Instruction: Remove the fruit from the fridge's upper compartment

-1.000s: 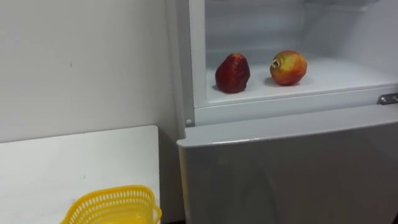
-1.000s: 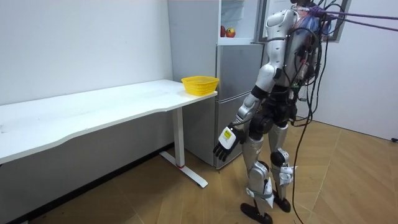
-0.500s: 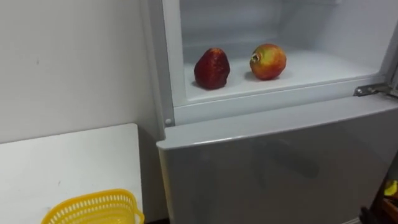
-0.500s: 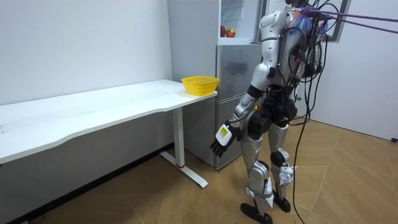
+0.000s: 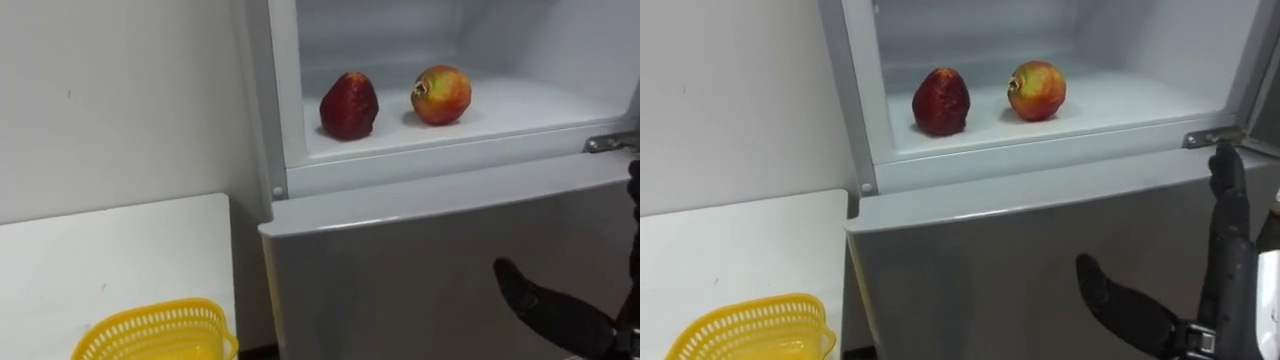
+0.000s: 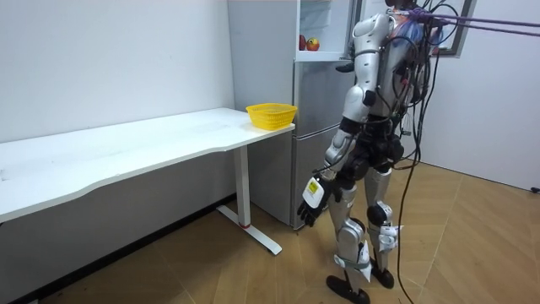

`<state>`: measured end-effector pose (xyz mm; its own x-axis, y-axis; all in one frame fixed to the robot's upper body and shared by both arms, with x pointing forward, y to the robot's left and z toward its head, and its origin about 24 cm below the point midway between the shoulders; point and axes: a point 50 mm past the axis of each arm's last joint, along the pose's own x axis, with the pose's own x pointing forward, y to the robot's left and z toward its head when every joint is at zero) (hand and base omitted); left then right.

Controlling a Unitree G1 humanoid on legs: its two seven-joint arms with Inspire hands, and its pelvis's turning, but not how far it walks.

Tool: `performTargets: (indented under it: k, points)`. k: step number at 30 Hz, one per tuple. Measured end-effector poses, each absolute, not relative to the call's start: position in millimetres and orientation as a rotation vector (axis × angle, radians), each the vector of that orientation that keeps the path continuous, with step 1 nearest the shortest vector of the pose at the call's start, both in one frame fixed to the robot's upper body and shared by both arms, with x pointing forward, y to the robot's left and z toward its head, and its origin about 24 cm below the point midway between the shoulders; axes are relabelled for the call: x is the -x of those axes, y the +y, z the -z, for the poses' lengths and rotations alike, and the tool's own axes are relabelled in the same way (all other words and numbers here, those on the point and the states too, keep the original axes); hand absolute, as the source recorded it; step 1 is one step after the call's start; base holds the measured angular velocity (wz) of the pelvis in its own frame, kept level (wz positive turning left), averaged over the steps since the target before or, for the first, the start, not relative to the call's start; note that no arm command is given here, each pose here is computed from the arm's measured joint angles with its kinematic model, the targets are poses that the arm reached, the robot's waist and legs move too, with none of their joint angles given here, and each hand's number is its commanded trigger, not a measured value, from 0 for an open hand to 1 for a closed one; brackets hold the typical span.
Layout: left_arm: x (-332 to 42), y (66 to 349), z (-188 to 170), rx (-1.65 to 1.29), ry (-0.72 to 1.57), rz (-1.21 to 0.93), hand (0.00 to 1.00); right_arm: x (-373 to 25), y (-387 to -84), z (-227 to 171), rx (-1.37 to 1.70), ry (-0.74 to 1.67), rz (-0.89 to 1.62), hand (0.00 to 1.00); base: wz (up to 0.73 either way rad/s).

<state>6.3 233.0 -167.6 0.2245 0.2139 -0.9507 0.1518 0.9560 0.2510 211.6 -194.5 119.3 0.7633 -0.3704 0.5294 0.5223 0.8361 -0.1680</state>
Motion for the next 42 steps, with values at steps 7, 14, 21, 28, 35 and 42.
performTargets:
  k: [7,14,21,28,35,42]
  points:
    - [-15,236,167,-0.366,1.341,0.025,0.00,-217,-177,-150,0.386,-0.701,0.442,0.00,0.04]
    - [-16,240,166,-0.438,1.373,0.117,0.00,-230,-174,-181,0.374,-0.835,0.397,0.00,0.11]
    - [-16,235,168,-0.445,1.392,0.143,0.00,-254,-183,-208,0.311,-0.881,0.370,0.00,0.12]
    - [-16,238,168,-0.453,1.398,0.148,0.00,-265,-193,-210,0.330,-0.854,0.402,0.00,0.05]
    - [-31,239,167,-0.443,1.386,0.162,0.00,-280,-199,-216,0.345,-0.824,0.413,0.00,0.04]
    - [-33,242,166,-0.450,1.399,0.144,0.00,-302,-203,-215,0.347,-0.719,0.416,0.00,0.00]
